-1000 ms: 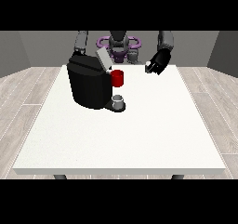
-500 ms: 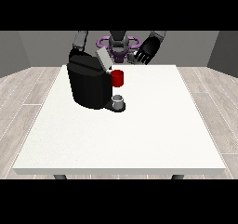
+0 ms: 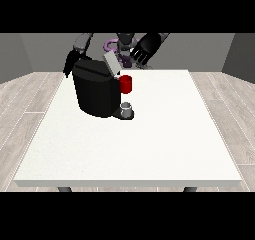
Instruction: Insert the coffee pod into the coffee machine and close the lid
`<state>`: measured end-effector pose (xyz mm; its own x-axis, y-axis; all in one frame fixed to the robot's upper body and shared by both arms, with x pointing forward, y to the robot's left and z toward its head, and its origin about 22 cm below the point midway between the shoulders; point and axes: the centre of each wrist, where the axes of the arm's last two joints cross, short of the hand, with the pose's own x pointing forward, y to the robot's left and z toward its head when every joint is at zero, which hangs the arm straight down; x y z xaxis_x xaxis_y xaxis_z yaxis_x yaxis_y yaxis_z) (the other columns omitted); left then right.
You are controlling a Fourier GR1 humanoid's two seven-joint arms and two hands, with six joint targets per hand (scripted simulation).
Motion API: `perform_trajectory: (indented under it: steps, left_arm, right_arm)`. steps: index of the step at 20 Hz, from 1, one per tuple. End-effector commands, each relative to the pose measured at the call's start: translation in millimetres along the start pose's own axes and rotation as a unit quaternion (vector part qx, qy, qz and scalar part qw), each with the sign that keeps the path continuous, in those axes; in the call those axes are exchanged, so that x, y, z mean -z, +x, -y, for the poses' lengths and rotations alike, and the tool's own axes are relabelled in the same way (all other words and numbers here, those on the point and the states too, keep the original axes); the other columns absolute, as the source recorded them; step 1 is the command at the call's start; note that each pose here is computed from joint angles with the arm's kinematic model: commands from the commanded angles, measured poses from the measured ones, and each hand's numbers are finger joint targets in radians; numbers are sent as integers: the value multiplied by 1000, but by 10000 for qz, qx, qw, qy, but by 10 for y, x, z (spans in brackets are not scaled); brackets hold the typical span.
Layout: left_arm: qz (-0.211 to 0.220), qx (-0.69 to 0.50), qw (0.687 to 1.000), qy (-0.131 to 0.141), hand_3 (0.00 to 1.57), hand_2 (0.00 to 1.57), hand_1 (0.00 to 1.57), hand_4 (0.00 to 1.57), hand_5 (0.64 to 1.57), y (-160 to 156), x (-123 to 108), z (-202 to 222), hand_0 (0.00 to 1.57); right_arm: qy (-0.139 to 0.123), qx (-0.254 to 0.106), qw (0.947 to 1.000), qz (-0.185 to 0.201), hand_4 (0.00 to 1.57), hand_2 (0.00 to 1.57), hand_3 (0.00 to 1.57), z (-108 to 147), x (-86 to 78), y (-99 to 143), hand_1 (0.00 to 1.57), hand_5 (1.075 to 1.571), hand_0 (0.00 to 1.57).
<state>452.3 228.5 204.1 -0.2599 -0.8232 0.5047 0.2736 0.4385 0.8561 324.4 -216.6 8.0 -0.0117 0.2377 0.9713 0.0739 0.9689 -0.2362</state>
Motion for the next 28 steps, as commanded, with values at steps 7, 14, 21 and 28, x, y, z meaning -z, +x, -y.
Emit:
perform_trajectory:
  steps: [7,14,21,28]
  left_arm:
    - [49,200,9971,738,1233,1284,1225,478,1571,169,-128,-736,1225]
    - [5,295,9980,553,1238,1280,1207,475,1571,189,-22,-547,1207]
    - [11,226,9992,318,1229,1292,1260,433,1571,125,17,-398,1260]
    - [-135,166,9986,482,1191,1234,1193,434,1571,76,-47,-622,1193]
  right_arm:
    - [86,65,9981,615,0,0,0,-149,113,348,0,1571,0]
    - [-32,-59,9985,535,0,0,0,-134,197,465,0,1571,0]
    - [-188,93,9991,375,131,0,0,147,208,326,0,1571,0]
    - [-2,90,9985,542,165,0,0,3,150,390,0,1571,0]
